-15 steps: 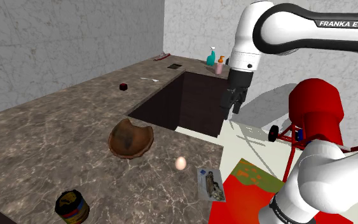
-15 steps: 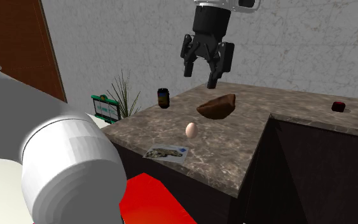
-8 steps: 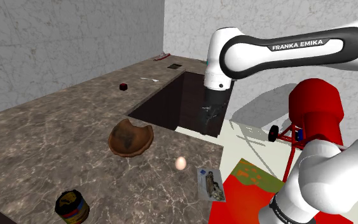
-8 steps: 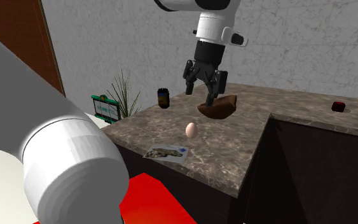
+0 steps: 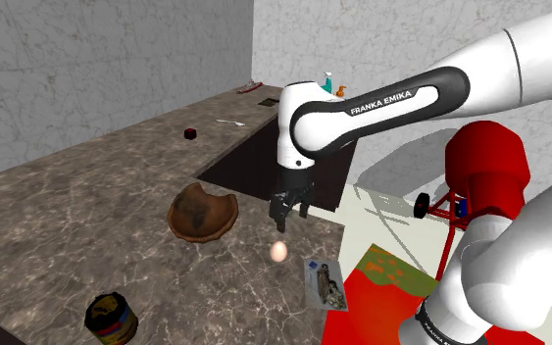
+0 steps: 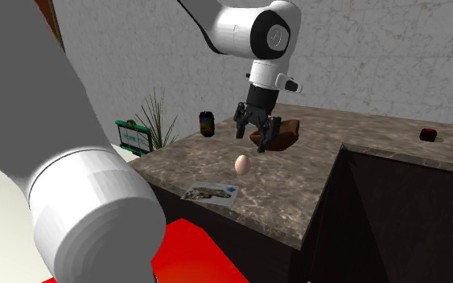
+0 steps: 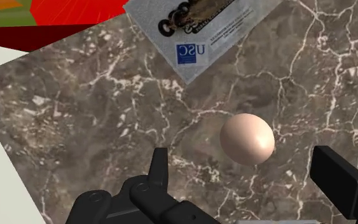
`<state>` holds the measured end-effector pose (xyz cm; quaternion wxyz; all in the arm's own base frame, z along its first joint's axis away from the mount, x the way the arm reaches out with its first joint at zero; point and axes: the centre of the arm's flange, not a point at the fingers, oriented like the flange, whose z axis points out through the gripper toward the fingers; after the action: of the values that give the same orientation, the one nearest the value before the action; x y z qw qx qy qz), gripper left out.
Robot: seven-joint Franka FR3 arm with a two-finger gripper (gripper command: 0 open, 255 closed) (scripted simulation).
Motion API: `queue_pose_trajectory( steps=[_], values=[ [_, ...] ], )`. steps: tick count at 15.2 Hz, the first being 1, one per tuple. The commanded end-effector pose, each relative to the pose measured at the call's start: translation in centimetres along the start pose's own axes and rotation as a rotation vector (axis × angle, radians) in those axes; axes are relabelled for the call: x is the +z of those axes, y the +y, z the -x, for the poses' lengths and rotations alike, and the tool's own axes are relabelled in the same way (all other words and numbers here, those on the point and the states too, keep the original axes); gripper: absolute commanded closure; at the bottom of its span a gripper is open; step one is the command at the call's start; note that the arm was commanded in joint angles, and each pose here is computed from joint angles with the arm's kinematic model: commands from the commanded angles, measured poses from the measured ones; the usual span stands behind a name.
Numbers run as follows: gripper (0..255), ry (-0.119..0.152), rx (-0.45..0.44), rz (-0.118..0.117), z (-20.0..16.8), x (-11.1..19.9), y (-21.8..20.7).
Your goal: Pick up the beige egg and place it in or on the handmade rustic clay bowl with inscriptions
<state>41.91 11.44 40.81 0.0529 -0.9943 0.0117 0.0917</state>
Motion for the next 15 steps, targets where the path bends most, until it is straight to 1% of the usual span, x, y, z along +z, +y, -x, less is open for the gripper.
queue_pose_trajectory(
  steps=[1, 4, 11, 15],
  values=[
    [0, -0.012, -0.001, 0.005, -1.6, 2.1, -1.2],
    [0, -0.03, -0.002, 0.012, -3.8, 4.8, -2.8],
    [0, -0.03, -0.002, 0.012, -3.7, 8.5, -2.8],
    [0, -0.03, -0.002, 0.012, -3.7, 8.8, -2.8]
  ],
)
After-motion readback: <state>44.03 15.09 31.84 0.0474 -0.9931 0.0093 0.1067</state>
